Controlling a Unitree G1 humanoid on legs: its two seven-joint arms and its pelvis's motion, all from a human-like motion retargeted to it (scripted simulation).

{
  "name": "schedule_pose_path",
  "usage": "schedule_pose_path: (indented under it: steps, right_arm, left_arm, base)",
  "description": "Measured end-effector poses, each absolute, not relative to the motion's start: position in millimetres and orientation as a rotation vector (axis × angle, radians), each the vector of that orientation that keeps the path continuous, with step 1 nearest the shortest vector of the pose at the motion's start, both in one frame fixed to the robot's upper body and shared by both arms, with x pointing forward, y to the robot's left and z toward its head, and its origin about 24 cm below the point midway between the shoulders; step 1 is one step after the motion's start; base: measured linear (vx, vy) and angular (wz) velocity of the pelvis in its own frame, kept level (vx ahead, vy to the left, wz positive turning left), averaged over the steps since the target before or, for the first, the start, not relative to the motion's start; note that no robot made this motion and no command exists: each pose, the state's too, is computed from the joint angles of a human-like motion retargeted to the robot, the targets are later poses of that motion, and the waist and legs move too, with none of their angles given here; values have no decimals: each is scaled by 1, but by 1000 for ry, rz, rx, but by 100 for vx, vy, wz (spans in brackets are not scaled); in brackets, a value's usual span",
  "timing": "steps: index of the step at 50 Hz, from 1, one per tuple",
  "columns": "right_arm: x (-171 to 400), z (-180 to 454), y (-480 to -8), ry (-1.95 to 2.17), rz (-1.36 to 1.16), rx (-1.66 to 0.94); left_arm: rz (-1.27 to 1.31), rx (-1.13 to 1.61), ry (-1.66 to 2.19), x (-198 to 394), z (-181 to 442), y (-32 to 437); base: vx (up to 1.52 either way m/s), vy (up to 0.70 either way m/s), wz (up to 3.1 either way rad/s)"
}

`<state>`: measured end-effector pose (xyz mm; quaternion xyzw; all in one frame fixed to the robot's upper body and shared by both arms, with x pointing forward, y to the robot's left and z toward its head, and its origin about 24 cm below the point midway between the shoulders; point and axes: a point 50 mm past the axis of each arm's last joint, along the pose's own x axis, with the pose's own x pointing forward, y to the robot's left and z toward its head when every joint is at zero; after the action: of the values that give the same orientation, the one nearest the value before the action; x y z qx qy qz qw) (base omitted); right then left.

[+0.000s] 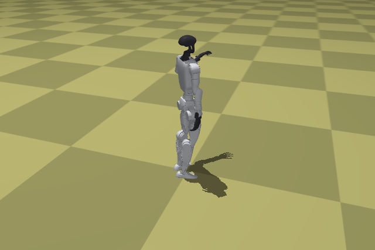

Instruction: Upper body actions

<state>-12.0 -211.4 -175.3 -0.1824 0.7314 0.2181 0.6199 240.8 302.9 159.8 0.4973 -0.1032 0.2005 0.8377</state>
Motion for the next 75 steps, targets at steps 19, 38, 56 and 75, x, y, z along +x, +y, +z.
schedule_pose_path:
  steps: [19,38,56,75]
  right_arm:
    - [1,-176,-211,1642,561,-469]
    - [-3,-176,-208,1662,542,-434]
    - [15,-178,-194,1580,630,-492]
    - [-3,-176,-207,1670,503,-401]
  left_arm:
    - [1382,530,1,181,118,434]
    - [775,742,-838,225,224,307]
    - [-171,586,-725,271,211,217]
    - [832,1051,-1054,210,273,279]
  base:
    - [0,0,0]
    - [0,0,0]
    - [0,-1,-10]
    - [0,0,0]
